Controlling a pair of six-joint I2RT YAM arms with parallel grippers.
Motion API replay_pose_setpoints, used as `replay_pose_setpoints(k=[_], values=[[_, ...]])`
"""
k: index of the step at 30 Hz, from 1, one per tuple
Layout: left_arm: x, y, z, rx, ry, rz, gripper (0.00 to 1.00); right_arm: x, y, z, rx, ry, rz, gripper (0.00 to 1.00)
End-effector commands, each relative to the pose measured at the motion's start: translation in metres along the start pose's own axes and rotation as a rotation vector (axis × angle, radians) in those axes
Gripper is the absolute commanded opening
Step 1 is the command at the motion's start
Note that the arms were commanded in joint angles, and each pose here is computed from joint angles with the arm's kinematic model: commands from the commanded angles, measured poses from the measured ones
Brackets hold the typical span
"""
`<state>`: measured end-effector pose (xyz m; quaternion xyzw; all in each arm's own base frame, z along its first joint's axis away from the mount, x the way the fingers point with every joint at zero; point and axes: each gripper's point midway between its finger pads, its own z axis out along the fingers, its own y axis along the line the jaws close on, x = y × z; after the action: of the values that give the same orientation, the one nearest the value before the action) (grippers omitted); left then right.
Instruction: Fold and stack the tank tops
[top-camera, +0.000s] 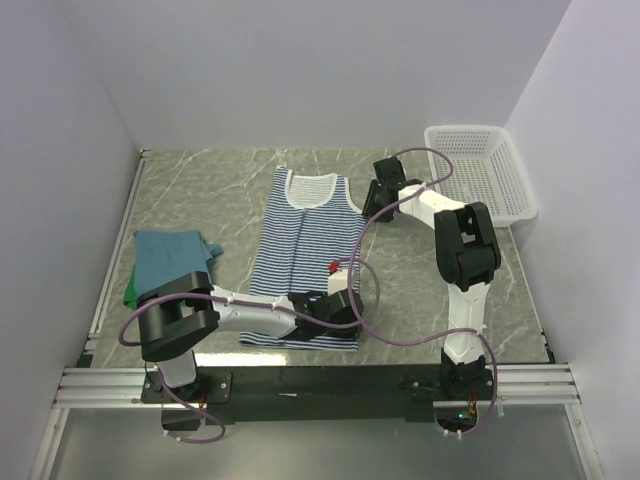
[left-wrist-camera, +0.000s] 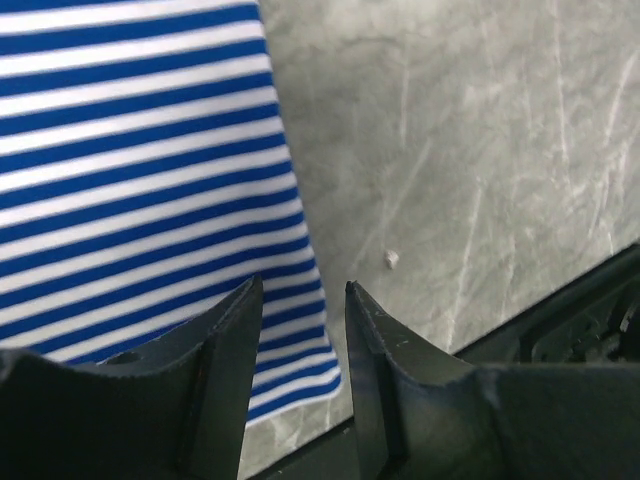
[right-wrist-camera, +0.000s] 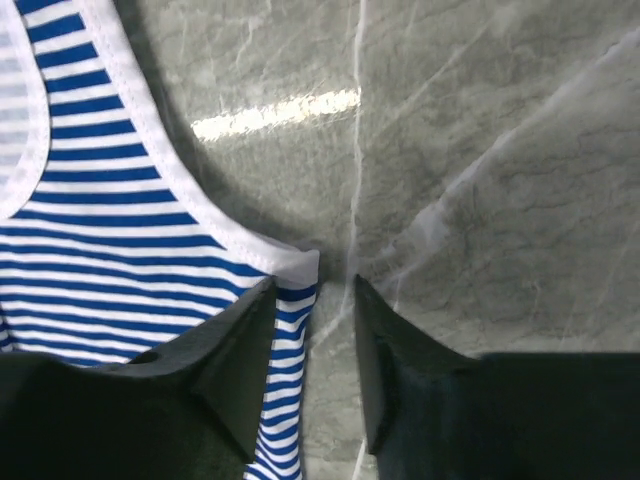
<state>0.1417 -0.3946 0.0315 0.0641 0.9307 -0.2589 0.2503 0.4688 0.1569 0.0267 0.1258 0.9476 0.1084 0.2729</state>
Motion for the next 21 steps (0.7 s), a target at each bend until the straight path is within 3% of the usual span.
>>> replay_pose_setpoints(k=[1,11,14,21], values=[[-0.007,-0.021,-0.012,0.070,-0.050,-0.023,0.45,-0.014,0.001,0.004,0.025,-0.043,0.015,0.42],[0.005,-0.011,-0.007,-0.001,-0.046,0.016,0.44,-0.001,-0.002,0.017,0.033,-0.018,0.009,0.11],[0.010,-0.010,-0.007,-0.005,-0.037,0.026,0.40,0.001,-0.003,0.019,0.035,-0.015,0.013,0.01],[0.017,-0.019,-0.014,0.028,-0.011,0.056,0.18,-0.008,-0.011,0.005,0.071,-0.058,0.028,0.00]])
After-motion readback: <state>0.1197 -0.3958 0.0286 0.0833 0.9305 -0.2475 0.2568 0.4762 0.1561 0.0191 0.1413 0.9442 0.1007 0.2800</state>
